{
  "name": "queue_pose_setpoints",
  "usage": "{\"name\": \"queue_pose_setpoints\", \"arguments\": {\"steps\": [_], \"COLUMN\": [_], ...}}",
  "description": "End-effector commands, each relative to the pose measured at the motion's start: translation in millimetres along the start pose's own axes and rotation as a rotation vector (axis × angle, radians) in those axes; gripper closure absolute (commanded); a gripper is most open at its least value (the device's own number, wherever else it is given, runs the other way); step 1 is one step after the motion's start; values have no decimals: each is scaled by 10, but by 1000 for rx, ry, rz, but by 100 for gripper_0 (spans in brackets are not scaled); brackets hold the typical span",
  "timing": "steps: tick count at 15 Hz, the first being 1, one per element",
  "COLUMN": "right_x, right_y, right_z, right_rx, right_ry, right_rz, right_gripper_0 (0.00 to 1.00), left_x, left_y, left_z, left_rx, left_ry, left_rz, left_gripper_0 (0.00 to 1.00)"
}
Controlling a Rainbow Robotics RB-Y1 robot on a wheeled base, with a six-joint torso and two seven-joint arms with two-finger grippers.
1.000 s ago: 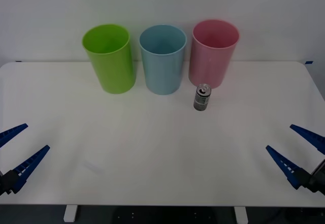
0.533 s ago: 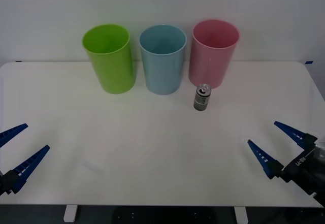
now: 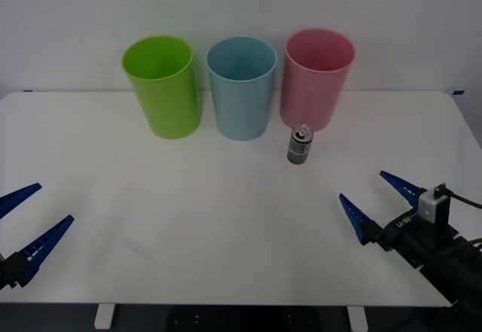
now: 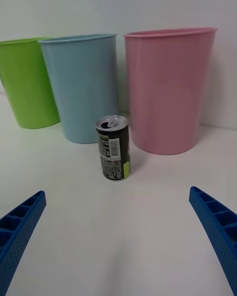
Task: Grasp the object on the table and drop it into the matching bin: aluminum can to the light blue bin, PET bottle to the pink bin.
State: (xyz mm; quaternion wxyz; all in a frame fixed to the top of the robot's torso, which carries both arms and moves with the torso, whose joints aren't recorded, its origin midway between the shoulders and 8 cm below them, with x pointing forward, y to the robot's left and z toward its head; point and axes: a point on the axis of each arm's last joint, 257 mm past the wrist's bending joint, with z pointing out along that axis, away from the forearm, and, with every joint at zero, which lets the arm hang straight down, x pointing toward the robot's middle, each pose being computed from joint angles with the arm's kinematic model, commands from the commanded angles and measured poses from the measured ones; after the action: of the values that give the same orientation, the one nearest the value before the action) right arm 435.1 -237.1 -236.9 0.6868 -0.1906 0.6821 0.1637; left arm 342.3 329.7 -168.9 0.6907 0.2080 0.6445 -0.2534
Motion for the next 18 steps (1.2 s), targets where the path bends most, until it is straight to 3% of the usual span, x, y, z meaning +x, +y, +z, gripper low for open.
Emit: {"name": "queue_pose_setpoints", "arguments": {"steps": [1, 3, 10, 18], "right_x": [20, 108, 241, 351], "right_y": [52, 64, 68, 100], "right_z": [140, 266, 651, 965], "right_rx": [16, 17, 45, 85], "right_ry": [-6, -5, -2, 32], "right_rz": [2, 23, 28, -8], "right_gripper_0": [0, 0, 0, 0], "left_x": [0, 0, 0, 0], "left_y": [0, 0, 0, 0], "left_z": [0, 0, 0, 0], "left_rx": [0, 0, 0, 0], "left_ry": [0, 0, 0, 0], "left_rz": [0, 0, 0, 0], "left_gripper_0": [0, 0, 0, 0]}}
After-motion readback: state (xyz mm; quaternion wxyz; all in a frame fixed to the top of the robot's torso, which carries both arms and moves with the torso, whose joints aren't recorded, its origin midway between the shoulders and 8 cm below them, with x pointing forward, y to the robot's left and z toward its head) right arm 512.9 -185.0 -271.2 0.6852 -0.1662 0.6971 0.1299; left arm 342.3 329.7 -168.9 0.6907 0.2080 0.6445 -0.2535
